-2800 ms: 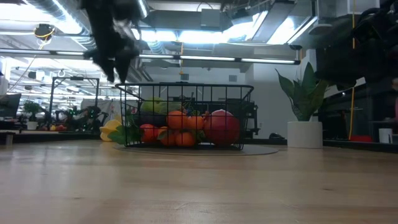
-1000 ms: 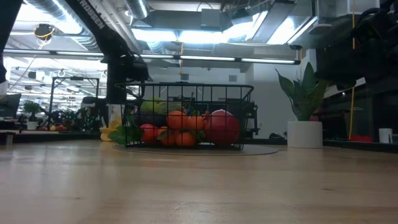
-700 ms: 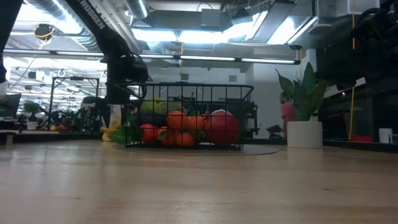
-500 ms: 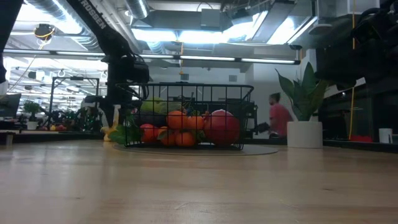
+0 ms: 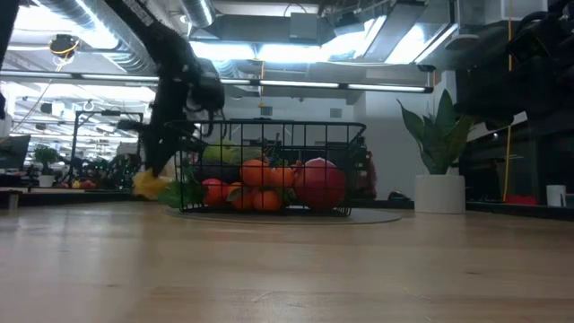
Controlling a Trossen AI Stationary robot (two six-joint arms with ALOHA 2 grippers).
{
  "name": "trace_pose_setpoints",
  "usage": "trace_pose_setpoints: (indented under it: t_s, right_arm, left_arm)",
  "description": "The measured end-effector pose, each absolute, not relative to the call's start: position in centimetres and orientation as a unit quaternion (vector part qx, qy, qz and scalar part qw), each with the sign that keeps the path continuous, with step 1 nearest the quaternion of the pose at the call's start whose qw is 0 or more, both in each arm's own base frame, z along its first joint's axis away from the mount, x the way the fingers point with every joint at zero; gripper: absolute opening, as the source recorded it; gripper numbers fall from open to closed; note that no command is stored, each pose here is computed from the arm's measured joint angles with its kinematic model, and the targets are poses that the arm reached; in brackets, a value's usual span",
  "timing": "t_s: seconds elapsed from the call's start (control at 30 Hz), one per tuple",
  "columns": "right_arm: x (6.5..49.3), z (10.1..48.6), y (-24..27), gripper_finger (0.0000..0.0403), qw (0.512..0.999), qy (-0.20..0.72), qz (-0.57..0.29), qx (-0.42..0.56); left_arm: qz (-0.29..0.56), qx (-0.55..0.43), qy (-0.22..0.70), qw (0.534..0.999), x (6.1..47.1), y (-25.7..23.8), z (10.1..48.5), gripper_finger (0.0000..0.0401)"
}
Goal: Build produce basket
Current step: Put the yellow starfruit into the wire basket, then return to Home Position
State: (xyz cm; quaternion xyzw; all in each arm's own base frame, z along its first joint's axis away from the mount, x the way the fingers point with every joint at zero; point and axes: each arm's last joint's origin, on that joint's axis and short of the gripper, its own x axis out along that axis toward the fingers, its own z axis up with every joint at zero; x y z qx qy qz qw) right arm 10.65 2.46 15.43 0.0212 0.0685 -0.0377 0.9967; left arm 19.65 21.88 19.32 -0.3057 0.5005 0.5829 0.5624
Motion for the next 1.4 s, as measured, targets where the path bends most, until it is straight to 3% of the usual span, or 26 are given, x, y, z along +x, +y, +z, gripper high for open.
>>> trace_pose_setpoints:
  t_s: [0.2,0.37,0.57,0.7,0.83,1.4]
  right_arm:
    - [10.6,15.4,2.5,0.0122,0.997,0.068,-0.038,0.022]
    - [10.6,15.4,2.5,0.0122,0.997,0.068,-0.038,0.024]
    - [10.6,15.4,2.5,0.0122,0.997,0.068,-0.038,0.024]
    - [10.6,15.4,2.5,0.0122,0.997,0.068,-0.038,0.025]
    - [10.6,15.4,2.5,0.0122,0.997,0.068,-0.038,0.025]
    - [10.7,15.4,2.5,0.0122,0.996,0.070,-0.039,0.035]
  left_arm:
    - [0.583,-0.274,0.438,0.627,19.7,19.1,24.0,0.0005]
    - [0.546,-0.238,0.348,0.724,19.7,15.9,28.8,0.0005]
    - [0.380,-0.190,0.249,0.870,21.9,10.7,33.0,0.0005]
    - [0.269,-0.147,0.206,0.930,24.2,7.3,34.2,0.0005]
    - [0.228,-0.115,0.182,0.950,26.1,5.4,34.2,0.0017]
    - [0.264,-0.089,0.190,0.941,27.4,5.7,33.1,0.0148]
